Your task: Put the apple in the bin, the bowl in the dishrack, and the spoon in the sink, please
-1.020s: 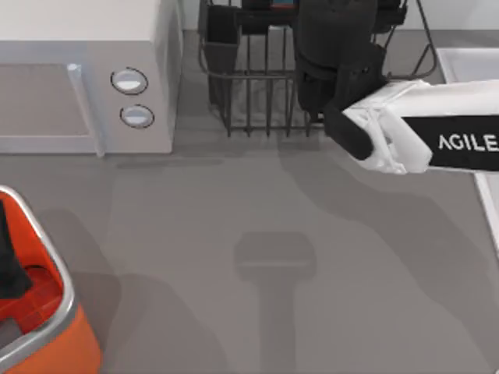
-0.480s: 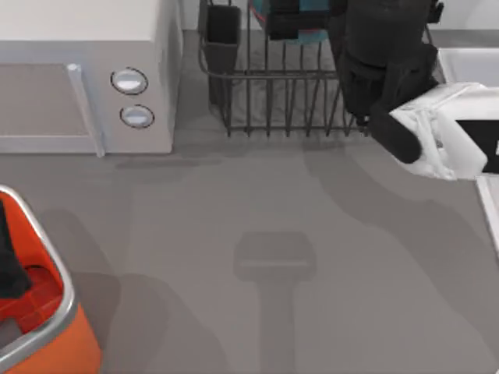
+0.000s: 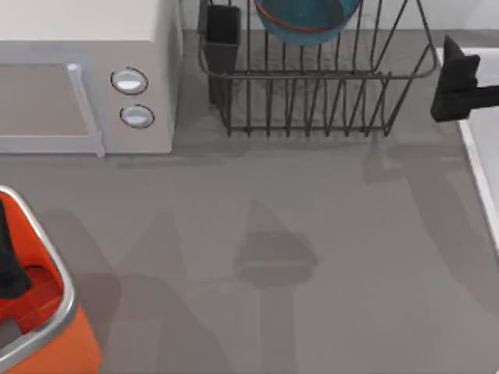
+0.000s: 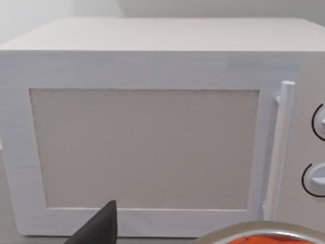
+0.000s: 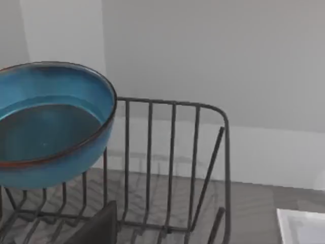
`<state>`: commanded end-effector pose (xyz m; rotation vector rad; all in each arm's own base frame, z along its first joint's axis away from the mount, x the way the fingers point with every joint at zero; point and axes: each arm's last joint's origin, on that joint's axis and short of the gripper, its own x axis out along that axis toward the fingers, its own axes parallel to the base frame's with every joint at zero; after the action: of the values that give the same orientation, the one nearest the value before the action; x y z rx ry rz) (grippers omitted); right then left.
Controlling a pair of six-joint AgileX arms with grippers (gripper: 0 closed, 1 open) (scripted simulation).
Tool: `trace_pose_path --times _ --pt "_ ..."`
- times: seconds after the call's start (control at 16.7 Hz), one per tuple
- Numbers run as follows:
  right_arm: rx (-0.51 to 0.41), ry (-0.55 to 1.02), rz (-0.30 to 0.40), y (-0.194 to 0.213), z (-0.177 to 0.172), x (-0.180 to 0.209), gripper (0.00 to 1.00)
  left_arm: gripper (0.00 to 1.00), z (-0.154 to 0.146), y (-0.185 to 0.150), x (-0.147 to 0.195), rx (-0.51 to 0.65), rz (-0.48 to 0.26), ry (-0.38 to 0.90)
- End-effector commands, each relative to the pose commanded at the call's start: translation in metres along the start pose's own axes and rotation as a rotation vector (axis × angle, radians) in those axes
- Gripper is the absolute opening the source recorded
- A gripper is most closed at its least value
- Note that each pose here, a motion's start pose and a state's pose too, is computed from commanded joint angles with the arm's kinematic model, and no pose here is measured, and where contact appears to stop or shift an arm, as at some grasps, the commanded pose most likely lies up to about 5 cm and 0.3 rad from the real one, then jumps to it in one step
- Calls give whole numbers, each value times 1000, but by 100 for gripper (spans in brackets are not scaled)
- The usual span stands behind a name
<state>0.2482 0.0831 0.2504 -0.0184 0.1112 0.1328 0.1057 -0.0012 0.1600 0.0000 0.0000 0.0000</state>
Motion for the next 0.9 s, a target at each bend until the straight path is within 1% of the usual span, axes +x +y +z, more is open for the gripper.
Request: trace_pose_path --times 0.18,0.36,0.6,0.78,0.9 --pt "6 -7 -3 -32 -26 -66 100 100 0 0 0 0 0 0" --pt "10 -31 -28 -48 -60 -109 100 100 0 0 0 0 0 0" --pt "15 -73 -84 -59 -94 -134 100 100 0 0 0 0 0 0" --pt "17 -104 -121 -62 -105 -140 100 100 0 0 0 0 0 0" --pt "18 -111 -132 -64 -107 -141 100 100 0 0 0 0 0 0"
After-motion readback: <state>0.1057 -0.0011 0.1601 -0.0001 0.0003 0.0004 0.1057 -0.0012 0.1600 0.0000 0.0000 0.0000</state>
